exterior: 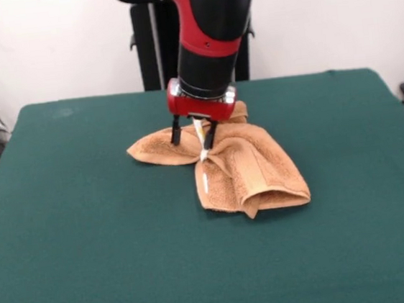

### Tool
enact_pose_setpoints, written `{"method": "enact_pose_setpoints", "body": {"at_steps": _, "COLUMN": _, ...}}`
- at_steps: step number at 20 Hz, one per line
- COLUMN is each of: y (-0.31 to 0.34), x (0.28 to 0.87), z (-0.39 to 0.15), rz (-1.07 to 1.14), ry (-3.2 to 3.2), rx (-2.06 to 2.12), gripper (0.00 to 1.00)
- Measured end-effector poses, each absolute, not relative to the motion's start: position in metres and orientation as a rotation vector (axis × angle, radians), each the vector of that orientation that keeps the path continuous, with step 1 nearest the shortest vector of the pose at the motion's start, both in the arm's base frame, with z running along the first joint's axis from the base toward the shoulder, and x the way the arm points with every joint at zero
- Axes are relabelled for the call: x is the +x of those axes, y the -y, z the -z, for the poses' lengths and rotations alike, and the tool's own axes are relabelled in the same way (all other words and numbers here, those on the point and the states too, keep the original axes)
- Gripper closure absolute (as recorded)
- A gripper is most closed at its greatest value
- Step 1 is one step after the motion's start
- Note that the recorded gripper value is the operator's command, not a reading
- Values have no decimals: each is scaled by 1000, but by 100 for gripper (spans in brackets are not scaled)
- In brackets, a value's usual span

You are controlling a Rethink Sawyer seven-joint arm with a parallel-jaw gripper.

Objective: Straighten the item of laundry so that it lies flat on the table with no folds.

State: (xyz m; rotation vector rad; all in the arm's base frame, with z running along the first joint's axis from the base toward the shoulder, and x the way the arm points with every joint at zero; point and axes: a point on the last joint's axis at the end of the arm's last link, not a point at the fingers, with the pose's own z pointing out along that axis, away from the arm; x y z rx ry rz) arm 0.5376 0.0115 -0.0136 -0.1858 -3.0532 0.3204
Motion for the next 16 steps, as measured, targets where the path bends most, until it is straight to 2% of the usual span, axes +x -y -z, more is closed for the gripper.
{"method": "enact_pose_setpoints", "body": {"at_steps": 16, "y": -35, "x": 533, "z": 9, "rz": -231, "ry": 3025, "rx": -122, "gripper": 0}}
